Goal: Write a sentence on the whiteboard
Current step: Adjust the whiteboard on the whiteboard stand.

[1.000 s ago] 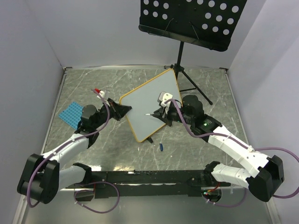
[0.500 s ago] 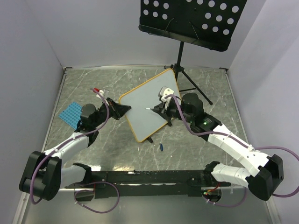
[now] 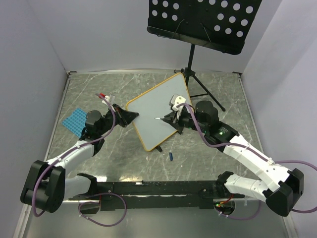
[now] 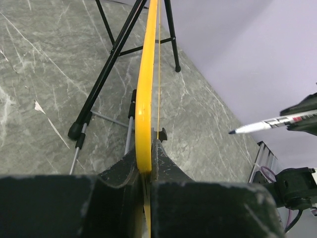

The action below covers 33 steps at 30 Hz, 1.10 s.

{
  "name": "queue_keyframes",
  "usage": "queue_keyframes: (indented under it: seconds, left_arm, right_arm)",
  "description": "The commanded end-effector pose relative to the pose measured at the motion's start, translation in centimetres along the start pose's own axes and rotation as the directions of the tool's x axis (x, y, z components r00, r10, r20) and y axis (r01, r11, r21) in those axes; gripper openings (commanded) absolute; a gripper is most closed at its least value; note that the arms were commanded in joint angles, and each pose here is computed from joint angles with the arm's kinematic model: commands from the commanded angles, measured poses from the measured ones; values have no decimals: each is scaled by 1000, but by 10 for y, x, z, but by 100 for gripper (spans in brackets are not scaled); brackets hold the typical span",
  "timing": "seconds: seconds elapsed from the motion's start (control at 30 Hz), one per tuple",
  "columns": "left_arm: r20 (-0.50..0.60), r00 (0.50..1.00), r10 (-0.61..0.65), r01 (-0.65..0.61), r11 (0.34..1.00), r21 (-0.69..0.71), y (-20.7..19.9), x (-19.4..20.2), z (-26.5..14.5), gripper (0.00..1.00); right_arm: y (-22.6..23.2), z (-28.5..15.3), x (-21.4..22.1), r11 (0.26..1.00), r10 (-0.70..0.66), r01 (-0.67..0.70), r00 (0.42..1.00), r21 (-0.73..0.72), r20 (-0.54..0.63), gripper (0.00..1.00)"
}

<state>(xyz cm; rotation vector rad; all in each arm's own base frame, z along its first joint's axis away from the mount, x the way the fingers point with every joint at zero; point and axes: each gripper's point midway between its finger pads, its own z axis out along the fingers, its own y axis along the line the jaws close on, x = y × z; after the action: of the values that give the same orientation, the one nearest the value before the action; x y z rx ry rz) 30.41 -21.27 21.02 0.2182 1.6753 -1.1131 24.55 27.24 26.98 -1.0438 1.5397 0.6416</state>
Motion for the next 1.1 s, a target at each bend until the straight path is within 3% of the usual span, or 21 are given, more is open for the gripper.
queue_keyframes:
  seconds: [0.0, 0.5, 1.07]
  left_arm:
    - [-148, 988, -41, 48, 998, 43, -4, 41, -10, 1]
    - [-208, 975, -81, 105, 988, 110, -10, 63, -19, 1]
    - [-211, 976, -57, 64, 998, 23, 5, 59, -21, 1]
  right_arm:
    - [12, -14, -21, 992, -103, 107, 993, -68, 60, 0]
    - [23, -6, -11, 989, -76, 86, 994, -122, 83, 0]
    - [17, -3, -3, 992, -87, 93, 994, -91, 64, 0]
